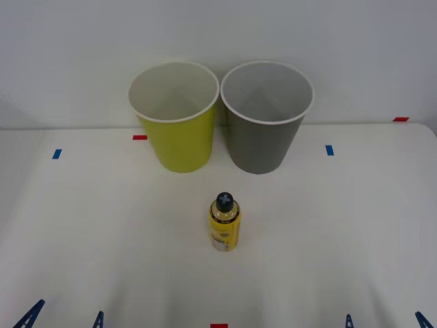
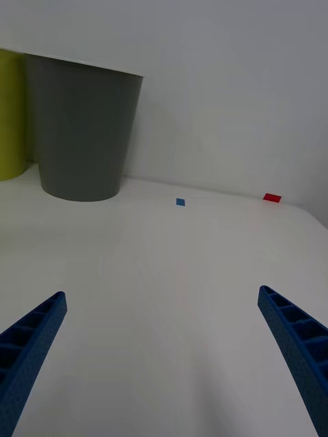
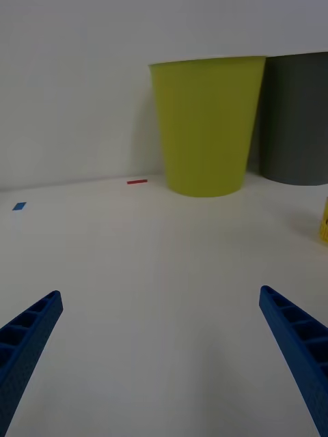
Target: Put cans in the gray bin and PET bottles in the light green bin.
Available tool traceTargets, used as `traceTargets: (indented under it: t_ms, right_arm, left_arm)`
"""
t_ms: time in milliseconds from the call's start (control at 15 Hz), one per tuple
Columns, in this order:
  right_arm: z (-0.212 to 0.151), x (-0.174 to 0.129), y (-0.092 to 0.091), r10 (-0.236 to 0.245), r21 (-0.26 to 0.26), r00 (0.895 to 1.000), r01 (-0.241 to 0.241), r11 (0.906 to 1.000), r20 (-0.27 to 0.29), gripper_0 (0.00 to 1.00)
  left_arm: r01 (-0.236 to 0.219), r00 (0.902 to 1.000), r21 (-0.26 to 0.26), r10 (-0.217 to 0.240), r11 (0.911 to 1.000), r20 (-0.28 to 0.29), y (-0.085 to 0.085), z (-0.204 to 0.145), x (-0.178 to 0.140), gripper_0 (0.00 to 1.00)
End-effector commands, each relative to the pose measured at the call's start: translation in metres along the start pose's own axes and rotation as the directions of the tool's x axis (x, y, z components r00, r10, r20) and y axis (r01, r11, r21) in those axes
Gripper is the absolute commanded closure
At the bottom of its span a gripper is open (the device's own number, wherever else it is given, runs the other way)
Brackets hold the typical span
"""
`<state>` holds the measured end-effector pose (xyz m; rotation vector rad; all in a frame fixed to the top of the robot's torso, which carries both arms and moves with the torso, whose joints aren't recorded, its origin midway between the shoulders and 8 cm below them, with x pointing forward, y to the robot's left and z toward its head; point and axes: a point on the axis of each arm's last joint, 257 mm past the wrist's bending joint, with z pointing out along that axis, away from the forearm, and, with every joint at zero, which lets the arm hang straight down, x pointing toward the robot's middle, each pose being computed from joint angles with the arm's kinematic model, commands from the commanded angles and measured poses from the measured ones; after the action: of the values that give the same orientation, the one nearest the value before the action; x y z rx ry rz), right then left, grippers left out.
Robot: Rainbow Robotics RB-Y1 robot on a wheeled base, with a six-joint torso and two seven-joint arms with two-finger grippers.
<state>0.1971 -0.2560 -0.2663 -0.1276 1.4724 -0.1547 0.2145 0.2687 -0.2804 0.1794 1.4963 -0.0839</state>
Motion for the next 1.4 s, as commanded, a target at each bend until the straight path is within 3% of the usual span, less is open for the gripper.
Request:
traceTargets:
  t_ms: [67, 200, 333, 600, 667, 1067, 1267, 1400]
  right_arm:
    - [0.0, 0.0, 0.0, 0.0, 0.0, 1.0, 0.0, 1.0, 0.0, 0.03]
    - [0.0, 0.0, 0.0, 0.0, 0.0, 1.0, 0.0, 1.0, 0.0, 0.03]
    - [0.0, 0.0, 0.0, 0.0, 0.0, 1.0, 0.0, 1.0, 0.0, 0.03]
    - [0.0, 0.0, 0.0, 0.0, 0.0, 1.0, 0.0, 1.0, 0.0, 0.03]
    - [0.0, 0.0, 0.0, 0.0, 0.0, 1.0, 0.0, 1.0, 0.0, 0.03]
    - [0.0, 0.0, 0.0, 0.0, 0.0, 1.0, 0.0, 1.0, 0.0, 0.03]
    - [0.0, 0.0, 0.0, 0.0, 0.0, 1.0, 0.0, 1.0, 0.0, 0.03]
    - [0.0, 0.0, 0.0, 0.0, 0.0, 1.0, 0.0, 1.0, 0.0, 0.03]
  left_arm:
    - [-0.002, 0.999, 0.156, -0.005, 0.9878, 0.045, -0.023, 0.034, -0.002, 0.0]
    - [-0.027, 0.9977, 0.222, 0.012, 0.9747, 0.067, -0.032, 0.055, 0.004, 0.0]
    - [0.012, 0.9942, 0.257, -0.039, 0.9664, 0.1, -0.049, 0.073, -0.005, 0.0]
    - [0.093, 0.9857, 0.356, -0.136, 0.9297, 0.099, -0.088, 0.087, -0.012, 0.0]
    - [0.092, 0.9846, 0.374, -0.14, 0.9227, 0.104, -0.096, 0.089, -0.014, 0.0]
    - [0.013, 0.9863, 0.421, -0.081, 0.9068, 0.144, -0.111, 0.114, -0.021, 0.0]
    - [0.025, 0.9916, 0.464, -0.081, 0.8853, 0.101, -0.136, 0.125, -0.012, 0.0]
    - [0.038, 0.9895, 0.493, -0.102, 0.8694, 0.102, -0.154, 0.125, -0.015, 0.0]
